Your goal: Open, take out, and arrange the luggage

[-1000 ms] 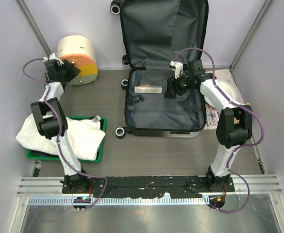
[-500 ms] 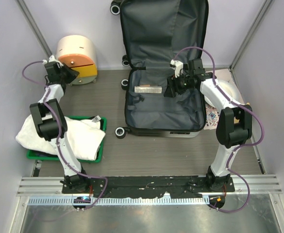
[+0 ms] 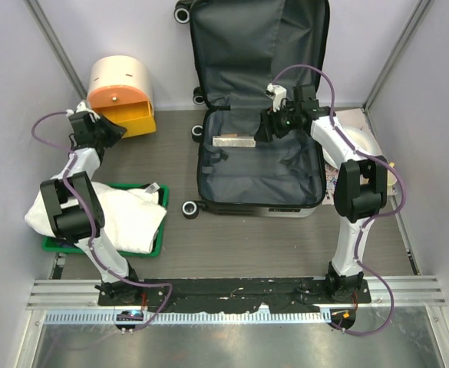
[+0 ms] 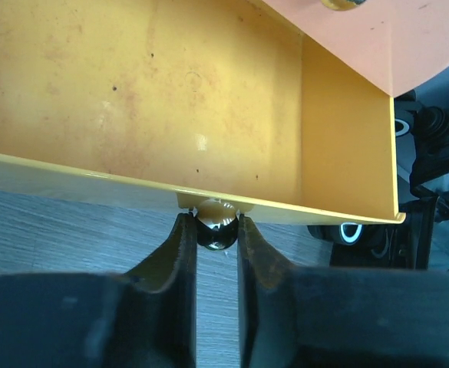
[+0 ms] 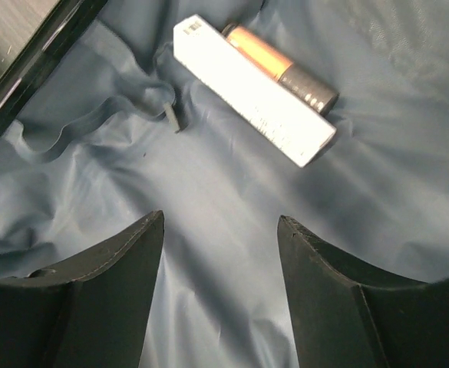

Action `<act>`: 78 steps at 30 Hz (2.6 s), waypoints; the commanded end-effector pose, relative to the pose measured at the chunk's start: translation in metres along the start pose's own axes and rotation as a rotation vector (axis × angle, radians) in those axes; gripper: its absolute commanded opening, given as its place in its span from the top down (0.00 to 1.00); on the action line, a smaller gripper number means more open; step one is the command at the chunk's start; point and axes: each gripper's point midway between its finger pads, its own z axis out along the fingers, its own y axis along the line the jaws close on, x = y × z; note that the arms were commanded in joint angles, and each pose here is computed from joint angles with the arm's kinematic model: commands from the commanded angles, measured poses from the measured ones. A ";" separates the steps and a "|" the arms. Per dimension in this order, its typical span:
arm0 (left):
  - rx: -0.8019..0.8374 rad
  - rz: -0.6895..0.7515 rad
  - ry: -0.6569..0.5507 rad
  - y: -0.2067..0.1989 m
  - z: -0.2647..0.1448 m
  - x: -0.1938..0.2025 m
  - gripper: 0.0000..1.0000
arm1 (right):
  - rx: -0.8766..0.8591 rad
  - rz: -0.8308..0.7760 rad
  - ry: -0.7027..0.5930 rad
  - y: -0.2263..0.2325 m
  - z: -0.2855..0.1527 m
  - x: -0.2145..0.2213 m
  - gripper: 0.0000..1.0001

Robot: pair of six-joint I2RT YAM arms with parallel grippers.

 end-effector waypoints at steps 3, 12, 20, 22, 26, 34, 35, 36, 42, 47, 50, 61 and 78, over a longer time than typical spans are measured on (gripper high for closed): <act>0.048 0.008 -0.033 -0.020 -0.021 -0.017 0.52 | 0.034 -0.067 -0.090 -0.024 0.021 -0.039 0.32; 0.138 0.129 -0.053 -0.051 -0.063 -0.027 0.23 | 0.053 -0.308 -0.019 -0.043 0.085 -0.026 0.28; 0.204 0.207 -0.092 -0.076 -0.103 -0.033 0.23 | 0.077 -0.460 0.072 -0.055 0.123 0.008 0.22; 0.213 0.223 -0.105 -0.082 -0.112 -0.035 0.23 | 0.079 -0.478 0.084 -0.057 0.131 0.012 0.22; 0.224 0.249 -0.129 -0.087 -0.122 -0.039 0.23 | 0.163 -0.476 0.101 -0.076 0.138 0.017 0.28; 0.222 0.259 -0.124 -0.088 -0.128 -0.037 0.24 | 0.106 -0.528 0.089 -0.056 0.119 0.018 0.64; 0.223 0.260 -0.124 -0.088 -0.127 -0.037 0.24 | 0.105 -0.539 0.085 -0.054 0.115 0.017 0.69; 0.232 0.263 -0.125 -0.090 -0.127 -0.038 0.24 | 0.126 -0.559 0.069 -0.052 0.107 0.007 0.70; 0.254 0.306 -0.136 -0.098 -0.126 -0.043 0.23 | 0.170 -0.657 0.160 -0.065 0.107 0.025 0.45; 0.268 0.329 -0.187 -0.108 -0.132 -0.058 0.23 | 0.159 -0.670 0.221 -0.070 0.120 0.035 0.51; 0.279 0.359 -0.215 -0.116 -0.141 -0.066 0.23 | 0.164 -0.673 0.217 -0.067 0.113 0.029 0.66; 0.402 0.601 -0.118 -0.165 -0.152 -0.037 0.23 | 0.114 -0.661 0.023 -0.008 0.051 -0.035 0.99; 1.033 1.290 0.094 -0.221 -0.197 0.102 0.16 | -0.078 -1.116 -0.203 0.123 -0.018 -0.038 0.99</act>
